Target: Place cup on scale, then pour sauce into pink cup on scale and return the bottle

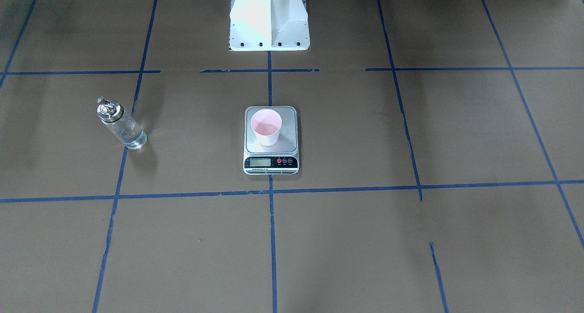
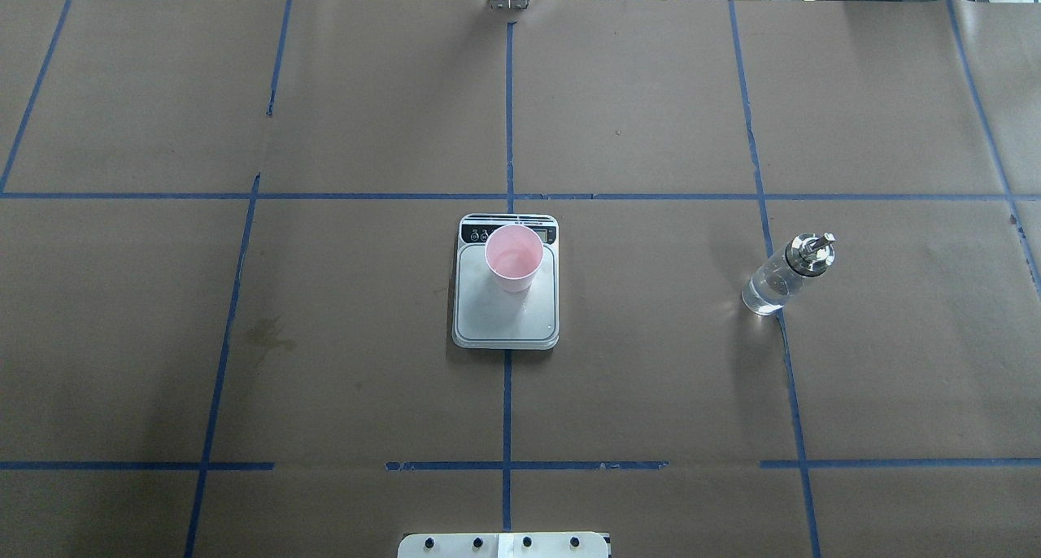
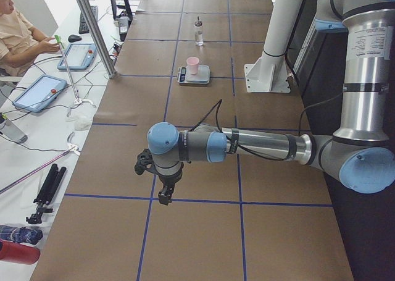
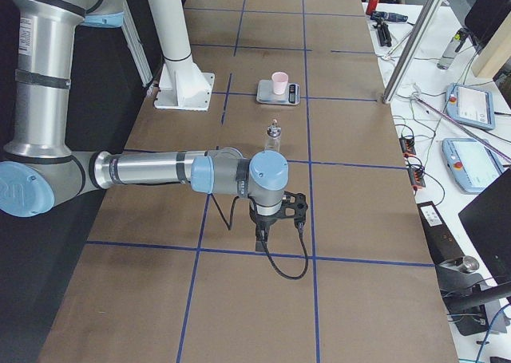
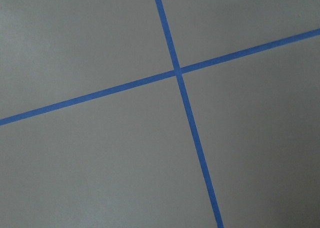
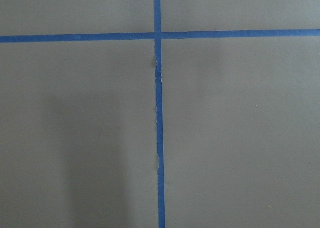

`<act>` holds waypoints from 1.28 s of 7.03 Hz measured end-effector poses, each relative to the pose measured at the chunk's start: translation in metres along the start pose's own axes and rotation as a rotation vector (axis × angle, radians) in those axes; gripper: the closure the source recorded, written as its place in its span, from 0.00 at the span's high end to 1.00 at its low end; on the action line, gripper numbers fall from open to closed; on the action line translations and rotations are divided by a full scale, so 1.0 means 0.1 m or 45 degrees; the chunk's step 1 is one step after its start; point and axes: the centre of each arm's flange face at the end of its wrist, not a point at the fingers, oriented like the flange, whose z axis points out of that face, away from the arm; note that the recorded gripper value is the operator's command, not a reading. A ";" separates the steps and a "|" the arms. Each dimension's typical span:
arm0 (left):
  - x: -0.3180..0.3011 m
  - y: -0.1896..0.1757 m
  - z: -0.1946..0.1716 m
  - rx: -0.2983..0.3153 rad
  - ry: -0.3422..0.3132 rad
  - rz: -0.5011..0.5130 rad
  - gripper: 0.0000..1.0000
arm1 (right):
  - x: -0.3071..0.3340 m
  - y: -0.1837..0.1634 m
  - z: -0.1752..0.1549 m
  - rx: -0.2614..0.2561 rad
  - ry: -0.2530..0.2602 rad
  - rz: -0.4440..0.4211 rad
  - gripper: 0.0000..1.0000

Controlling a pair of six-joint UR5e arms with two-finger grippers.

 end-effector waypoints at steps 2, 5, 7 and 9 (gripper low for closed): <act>-0.01 0.03 0.02 -0.007 0.002 -0.006 1.00 | -0.01 -0.01 -0.01 0.002 0.000 0.000 1.00; -0.02 0.05 0.03 -0.009 0.002 -0.009 1.00 | -0.01 -0.01 -0.01 0.003 0.000 -0.001 1.00; -0.04 0.09 0.06 -0.015 0.004 -0.017 1.00 | -0.01 -0.02 -0.01 0.004 0.000 -0.002 1.00; -0.06 0.15 0.10 -0.027 0.003 -0.027 1.00 | -0.02 -0.03 -0.02 0.005 0.000 -0.003 1.00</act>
